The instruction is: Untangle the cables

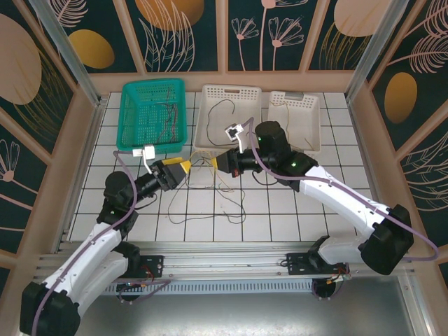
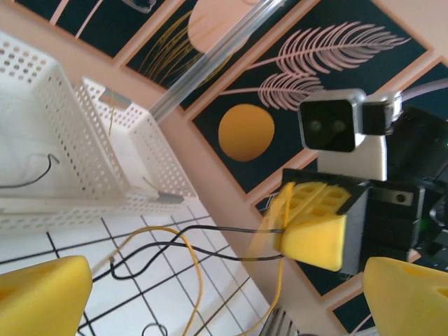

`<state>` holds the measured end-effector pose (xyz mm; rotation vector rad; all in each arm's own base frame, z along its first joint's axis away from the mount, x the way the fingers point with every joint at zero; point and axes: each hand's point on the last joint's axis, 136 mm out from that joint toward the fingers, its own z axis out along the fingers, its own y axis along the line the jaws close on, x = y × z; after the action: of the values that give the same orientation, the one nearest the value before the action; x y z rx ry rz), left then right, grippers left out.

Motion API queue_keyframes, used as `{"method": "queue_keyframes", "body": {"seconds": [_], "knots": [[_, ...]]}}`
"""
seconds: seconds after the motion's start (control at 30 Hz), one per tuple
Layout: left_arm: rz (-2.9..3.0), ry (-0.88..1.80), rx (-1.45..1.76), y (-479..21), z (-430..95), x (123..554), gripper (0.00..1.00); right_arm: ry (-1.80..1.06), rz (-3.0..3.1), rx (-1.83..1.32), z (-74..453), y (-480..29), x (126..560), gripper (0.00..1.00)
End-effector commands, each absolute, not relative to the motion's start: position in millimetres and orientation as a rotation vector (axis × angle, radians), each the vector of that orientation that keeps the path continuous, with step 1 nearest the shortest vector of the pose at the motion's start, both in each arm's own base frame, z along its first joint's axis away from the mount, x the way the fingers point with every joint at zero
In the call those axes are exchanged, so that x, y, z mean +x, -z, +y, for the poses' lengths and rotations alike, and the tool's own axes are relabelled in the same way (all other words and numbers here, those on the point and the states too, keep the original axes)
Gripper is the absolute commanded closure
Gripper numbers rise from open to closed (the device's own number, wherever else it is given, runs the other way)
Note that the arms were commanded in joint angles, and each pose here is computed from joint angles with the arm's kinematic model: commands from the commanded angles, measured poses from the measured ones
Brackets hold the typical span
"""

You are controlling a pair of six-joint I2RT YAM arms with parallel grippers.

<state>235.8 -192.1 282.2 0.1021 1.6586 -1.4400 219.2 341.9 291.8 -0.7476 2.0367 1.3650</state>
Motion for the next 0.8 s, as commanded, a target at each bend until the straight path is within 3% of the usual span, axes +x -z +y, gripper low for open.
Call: {"method": "queue_keyframes", "body": {"seconds": [0.0,0.43,0.77], "knots": [[1.580,1.460,0.107,-294.9,-189.6,230.4,0.02,-1.383,1.977,-0.747,338.4,-304.4,218.1,1.00],[1.718,1.371,0.137,-268.1,-195.4,243.0,0.01,-1.435,1.950,-0.820,347.5,-312.0,202.4,1.00],[1.658,1.386,0.154,-284.2,-194.6,239.2,0.02,-1.421,1.981,-0.902,362.5,-298.8,190.6,1.00]]}}
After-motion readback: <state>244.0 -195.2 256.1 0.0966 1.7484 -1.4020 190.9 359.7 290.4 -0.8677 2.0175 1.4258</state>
